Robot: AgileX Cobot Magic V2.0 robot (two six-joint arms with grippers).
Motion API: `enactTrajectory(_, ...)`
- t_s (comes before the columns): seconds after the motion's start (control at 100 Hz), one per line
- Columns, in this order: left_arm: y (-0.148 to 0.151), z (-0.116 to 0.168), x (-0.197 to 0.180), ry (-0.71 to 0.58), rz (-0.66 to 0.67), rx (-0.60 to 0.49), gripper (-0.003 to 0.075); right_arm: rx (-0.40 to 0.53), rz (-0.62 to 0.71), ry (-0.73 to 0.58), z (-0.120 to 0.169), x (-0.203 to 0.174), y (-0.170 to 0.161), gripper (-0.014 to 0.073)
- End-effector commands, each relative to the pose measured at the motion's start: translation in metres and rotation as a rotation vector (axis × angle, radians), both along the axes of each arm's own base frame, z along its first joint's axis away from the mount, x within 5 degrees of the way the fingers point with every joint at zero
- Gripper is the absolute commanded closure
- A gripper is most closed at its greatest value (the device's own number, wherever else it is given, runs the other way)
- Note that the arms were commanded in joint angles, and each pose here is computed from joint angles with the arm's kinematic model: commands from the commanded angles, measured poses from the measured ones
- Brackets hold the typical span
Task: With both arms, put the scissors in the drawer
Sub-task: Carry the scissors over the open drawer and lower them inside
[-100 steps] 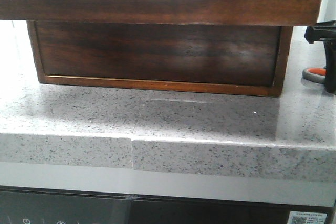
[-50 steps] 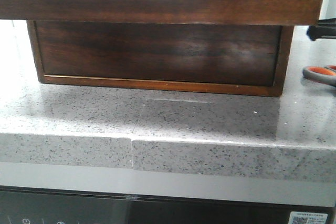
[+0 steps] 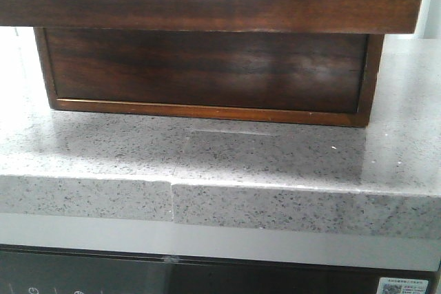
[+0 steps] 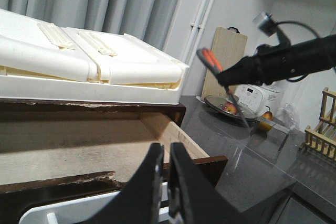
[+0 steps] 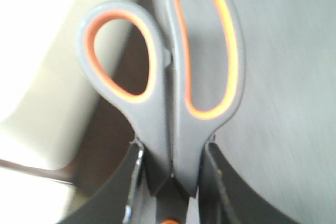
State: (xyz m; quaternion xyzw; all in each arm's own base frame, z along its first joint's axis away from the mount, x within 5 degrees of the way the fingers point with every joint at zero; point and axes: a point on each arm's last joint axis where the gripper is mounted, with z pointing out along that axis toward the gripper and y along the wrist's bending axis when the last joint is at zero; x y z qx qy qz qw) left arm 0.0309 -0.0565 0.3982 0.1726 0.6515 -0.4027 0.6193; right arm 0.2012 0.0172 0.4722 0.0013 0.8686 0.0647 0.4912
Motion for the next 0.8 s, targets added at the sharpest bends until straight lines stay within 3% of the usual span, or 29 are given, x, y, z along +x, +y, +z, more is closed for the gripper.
enactTrajectory(0.0, 0.002, 0.014, -0.002, -0.027, 0.013, -0.067, 0.074, 0.0, 0.092, -0.202, 0.043, -0.018, 0.01, 0.0662)
enactTrajectory(0.17, 0.002, 0.014, -0.002, -0.027, 0.013, -0.067, 0.074, -0.016, 0.323, -0.375, 0.077, -0.032, 0.042, 0.0662)
enactTrajectory(0.33, 0.002, 0.013, -0.002, -0.026, 0.012, -0.067, 0.074, -0.075, 0.519, -0.421, 0.082, -0.027, 0.077, 0.0662)
enactTrajectory(0.55, 0.002, 0.013, -0.002, -0.026, 0.012, -0.067, 0.074, -0.211, 0.783, -0.406, 0.059, -0.008, 0.137, 0.0662)
enactTrajectory(0.79, 0.002, 0.013, -0.002, -0.026, 0.011, -0.066, 0.074, -0.307, 0.892, -0.286, 0.018, 0.027, 0.18, 0.0662)
